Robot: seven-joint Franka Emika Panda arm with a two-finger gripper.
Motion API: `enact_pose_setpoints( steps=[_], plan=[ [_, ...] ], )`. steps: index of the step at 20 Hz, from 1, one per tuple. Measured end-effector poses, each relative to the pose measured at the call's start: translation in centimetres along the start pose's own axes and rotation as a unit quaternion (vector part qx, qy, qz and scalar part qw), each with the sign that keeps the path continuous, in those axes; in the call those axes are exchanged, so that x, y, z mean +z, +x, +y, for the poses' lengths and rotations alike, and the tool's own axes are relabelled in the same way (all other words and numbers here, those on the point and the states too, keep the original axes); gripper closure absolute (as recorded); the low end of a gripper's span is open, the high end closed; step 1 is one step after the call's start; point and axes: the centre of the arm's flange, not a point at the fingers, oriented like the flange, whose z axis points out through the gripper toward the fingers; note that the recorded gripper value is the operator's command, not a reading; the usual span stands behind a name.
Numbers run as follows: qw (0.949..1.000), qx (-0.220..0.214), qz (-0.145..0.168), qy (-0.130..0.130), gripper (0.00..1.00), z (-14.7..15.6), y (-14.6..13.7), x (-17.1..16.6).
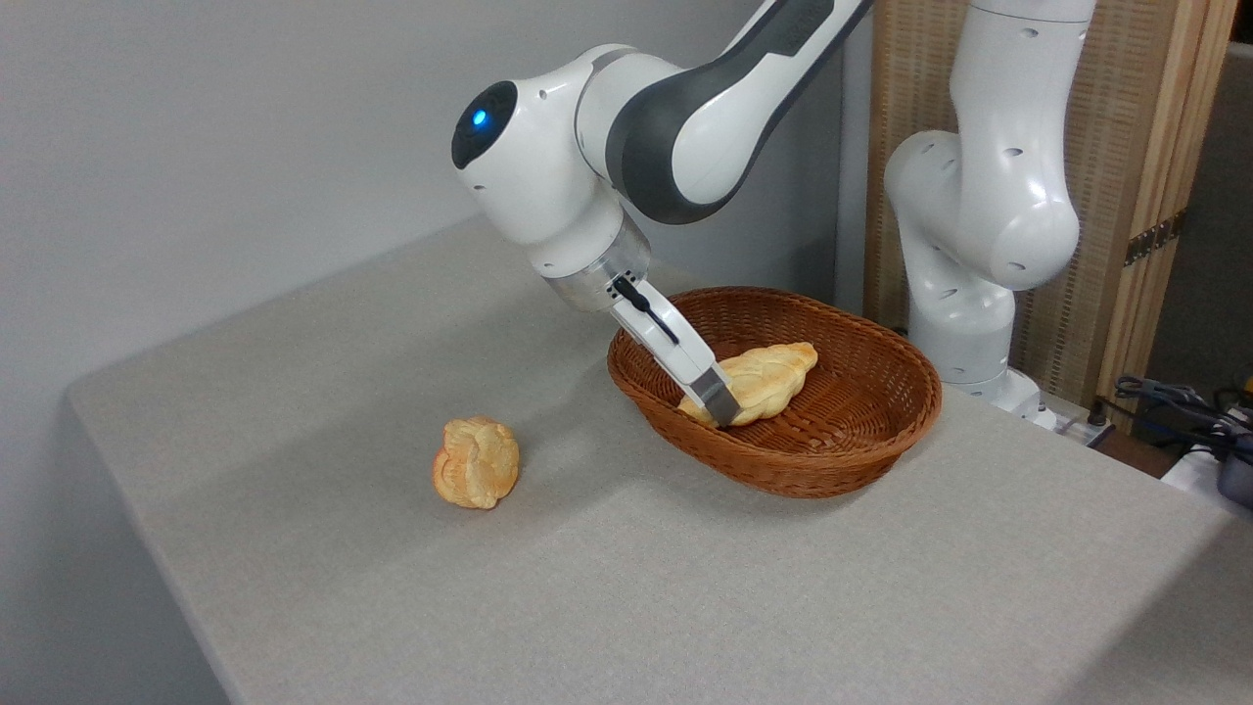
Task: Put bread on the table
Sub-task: 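Lower the gripper onto the elongated loaf and close on it, then lift the loaf out of the basket and carry it beside the roll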
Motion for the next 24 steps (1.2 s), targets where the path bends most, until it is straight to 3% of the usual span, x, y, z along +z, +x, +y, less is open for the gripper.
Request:
enact_pose_setpoints(
  steps=[8, 16, 19, 24],
  plan=[
    [0.9999, 0.014, -0.002, -0.003, 0.61, 0.3, -0.3, -0.4],
    [0.9997, 0.025, 0.004, -0.004, 0.61, 1.7, -1.6, -3.1],
    [0.9995, 0.027, 0.013, 0.006, 0.61, 2.2, -2.0, -4.8],
    [0.9962, 0.03, 0.062, 0.053, 0.6, 3.1, -2.3, -10.9]
  ],
)
